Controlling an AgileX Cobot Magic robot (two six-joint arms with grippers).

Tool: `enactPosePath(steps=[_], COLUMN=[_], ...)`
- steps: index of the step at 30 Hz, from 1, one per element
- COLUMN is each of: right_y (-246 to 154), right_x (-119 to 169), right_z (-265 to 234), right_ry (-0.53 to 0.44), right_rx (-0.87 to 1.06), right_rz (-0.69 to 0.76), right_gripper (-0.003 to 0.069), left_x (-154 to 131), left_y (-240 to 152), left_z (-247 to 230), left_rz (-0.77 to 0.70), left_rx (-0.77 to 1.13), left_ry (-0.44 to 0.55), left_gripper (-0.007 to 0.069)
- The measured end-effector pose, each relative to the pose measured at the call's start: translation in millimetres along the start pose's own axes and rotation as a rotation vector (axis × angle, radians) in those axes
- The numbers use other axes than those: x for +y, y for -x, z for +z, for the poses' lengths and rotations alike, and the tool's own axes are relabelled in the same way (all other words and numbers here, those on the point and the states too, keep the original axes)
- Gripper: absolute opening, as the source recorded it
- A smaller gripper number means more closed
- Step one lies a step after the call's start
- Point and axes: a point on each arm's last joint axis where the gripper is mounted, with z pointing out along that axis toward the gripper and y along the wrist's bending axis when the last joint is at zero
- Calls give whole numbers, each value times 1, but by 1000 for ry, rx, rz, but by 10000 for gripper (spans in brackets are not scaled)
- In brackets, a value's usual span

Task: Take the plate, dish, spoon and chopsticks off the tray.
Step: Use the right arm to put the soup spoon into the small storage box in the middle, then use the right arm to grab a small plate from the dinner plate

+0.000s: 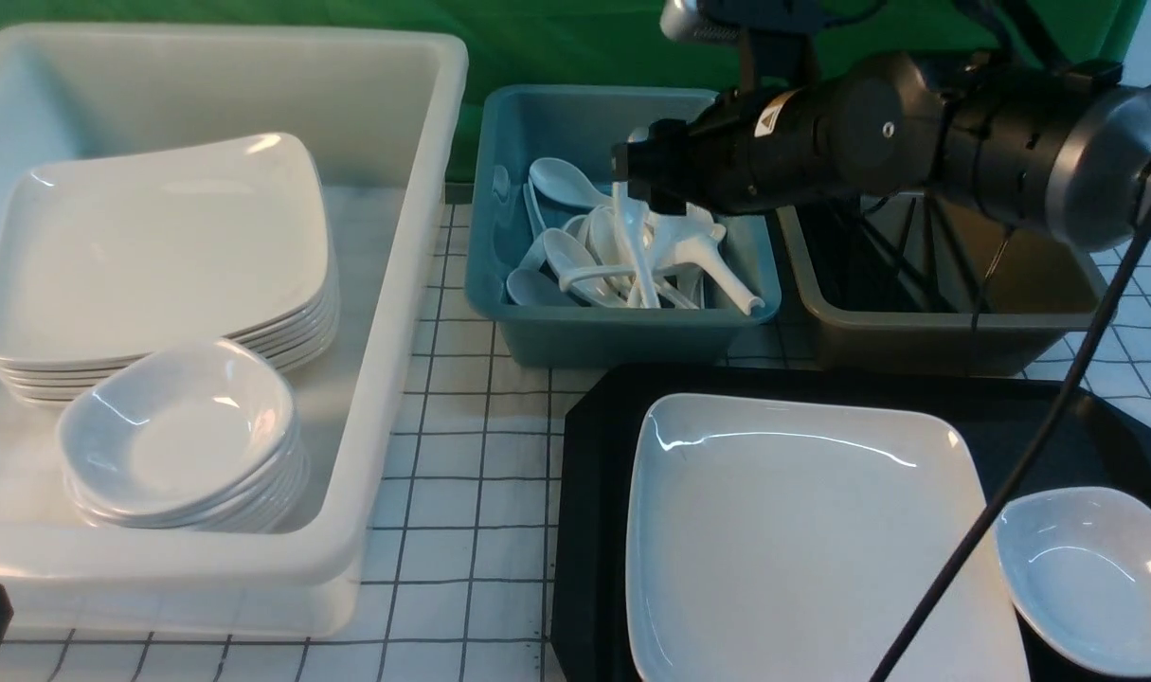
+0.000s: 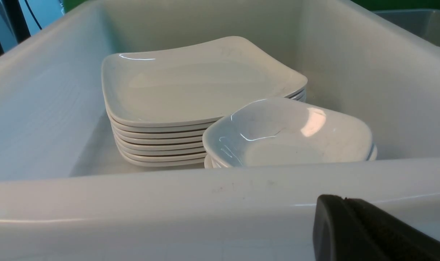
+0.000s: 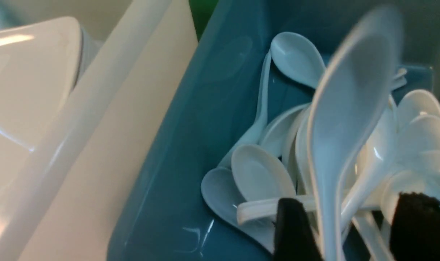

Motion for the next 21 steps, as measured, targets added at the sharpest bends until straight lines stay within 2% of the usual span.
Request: enactPosePath(steps=[2, 3, 5, 6, 7, 8, 9, 11, 12, 18, 19, 21], right_y=[-3, -3, -1, 0, 1, 7, 11, 19, 22, 33, 34, 25], right_x=[-1, -1, 1, 2, 3, 6, 9, 14, 17, 31, 31, 32], right_z=[3, 1, -5, -10, -12, -28, -40, -66, -79, -187, -188, -237], right_ry=[-4, -3, -4, -4, -2, 3, 7, 17, 25, 63, 62, 64], right_rx=[18, 20, 39, 51, 48, 64, 72, 81, 85, 138, 137, 218], right_rz=[51, 73, 106, 117, 120, 120, 115, 75, 48, -232, -241, -337], right_gripper=[485, 477, 424, 373, 362, 241, 168, 67, 41, 30, 30, 30], left_x=[0, 0, 0, 0, 0, 0, 0, 0, 0, 0, 0, 0], left_y=[0, 0, 0, 0, 0, 0, 0, 0, 0, 0, 0, 0], left_z=[0, 0, 0, 0, 0, 0, 0, 0, 0, 0, 0, 0], left_rz=[5, 5, 0, 0, 0, 5, 5, 5, 5, 0, 0, 5], left_rx=[0, 0, 0, 0, 0, 0, 0, 0, 0, 0, 0, 0], left_ry=[1, 1, 0, 0, 0, 1, 1, 1, 1, 0, 0, 1], left_gripper=[21, 21, 21, 21, 21, 21, 21, 21, 21, 21, 21, 21])
